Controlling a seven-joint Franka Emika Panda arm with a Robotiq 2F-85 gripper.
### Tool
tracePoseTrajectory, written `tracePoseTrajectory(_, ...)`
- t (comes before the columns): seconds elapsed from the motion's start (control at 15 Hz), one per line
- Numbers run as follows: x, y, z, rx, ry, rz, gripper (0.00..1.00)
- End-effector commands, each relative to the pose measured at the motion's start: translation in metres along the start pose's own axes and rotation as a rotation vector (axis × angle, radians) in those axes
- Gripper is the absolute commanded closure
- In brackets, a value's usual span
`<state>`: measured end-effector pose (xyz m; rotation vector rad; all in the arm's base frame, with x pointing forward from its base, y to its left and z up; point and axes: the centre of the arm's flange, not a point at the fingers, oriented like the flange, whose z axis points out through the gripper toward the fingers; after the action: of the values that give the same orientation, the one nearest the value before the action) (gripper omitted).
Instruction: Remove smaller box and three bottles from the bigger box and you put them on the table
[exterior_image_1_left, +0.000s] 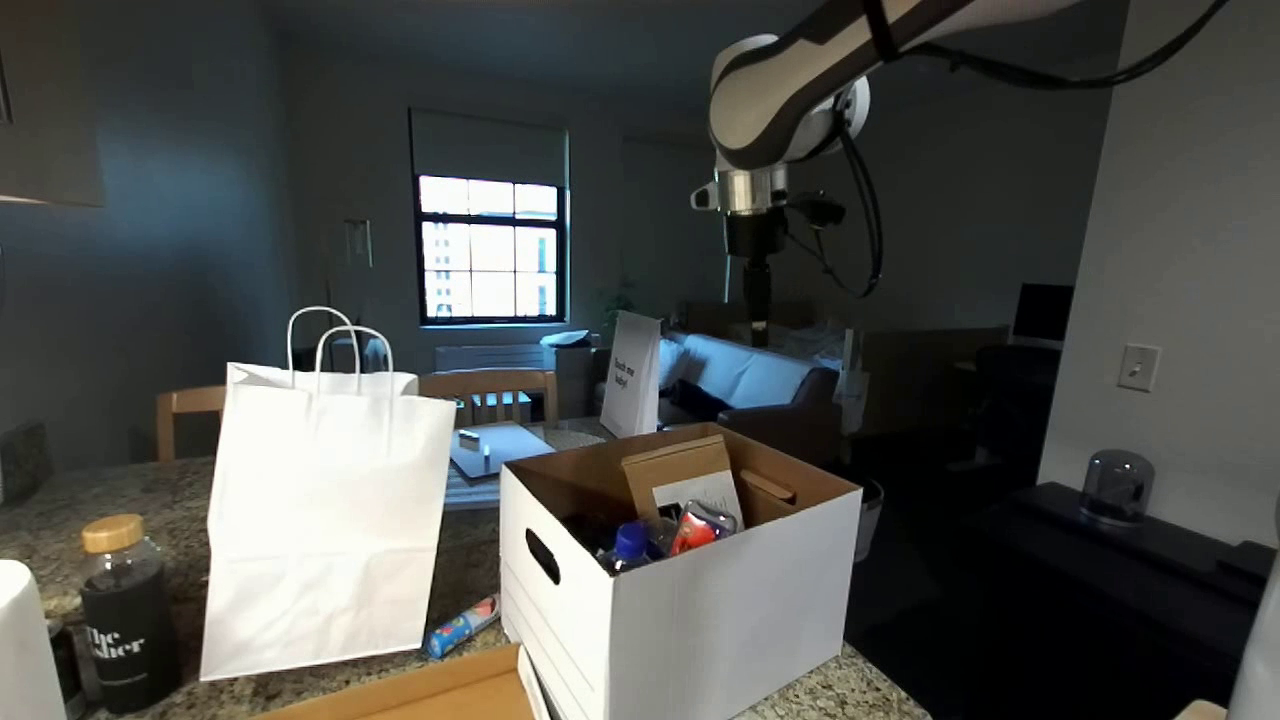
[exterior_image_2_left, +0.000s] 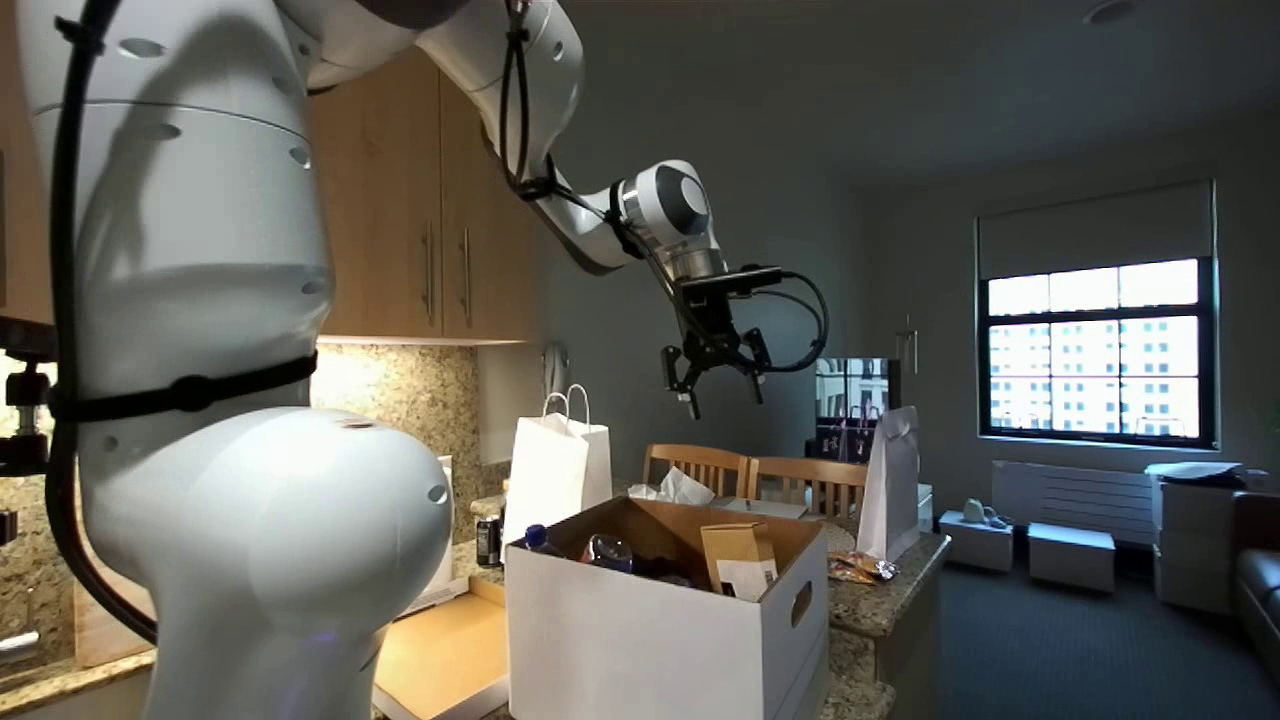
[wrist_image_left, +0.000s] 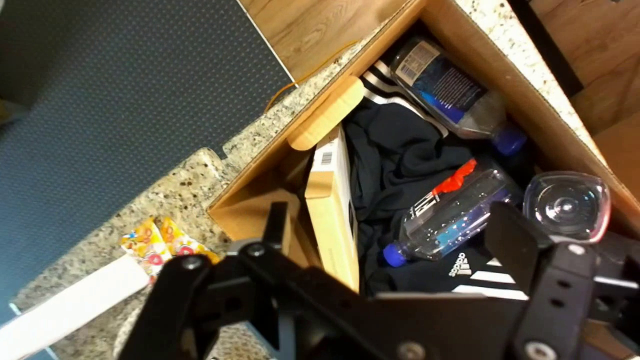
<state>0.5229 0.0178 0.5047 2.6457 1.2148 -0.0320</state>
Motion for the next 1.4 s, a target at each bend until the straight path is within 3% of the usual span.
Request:
tracePoseTrajectory(0.0, 0.032, 0.031, 0.029, 0.093, -0.09, -0.092, 0.0)
tracePoseTrajectory(0.07, 0.036, 0.029, 0.04, 0.113, -0.13, -0.099, 0.0)
tracePoseTrajectory(0.13, 0.022, 0.016, 0.033, 0.078, -0.078, -0.056, 0.0)
tracePoseTrajectory(0.53, 0.028, 0.017, 0.037, 0.083, -0.084, -0.061, 0.0)
tracePoseTrajectory(0.67, 0.039, 0.024, 0.055, 0.125, -0.095, -0.056, 0.0)
tracePoseTrajectory(1.33, 0.079, 0.048, 0.102, 0.154, -0.141, -0.1, 0.0)
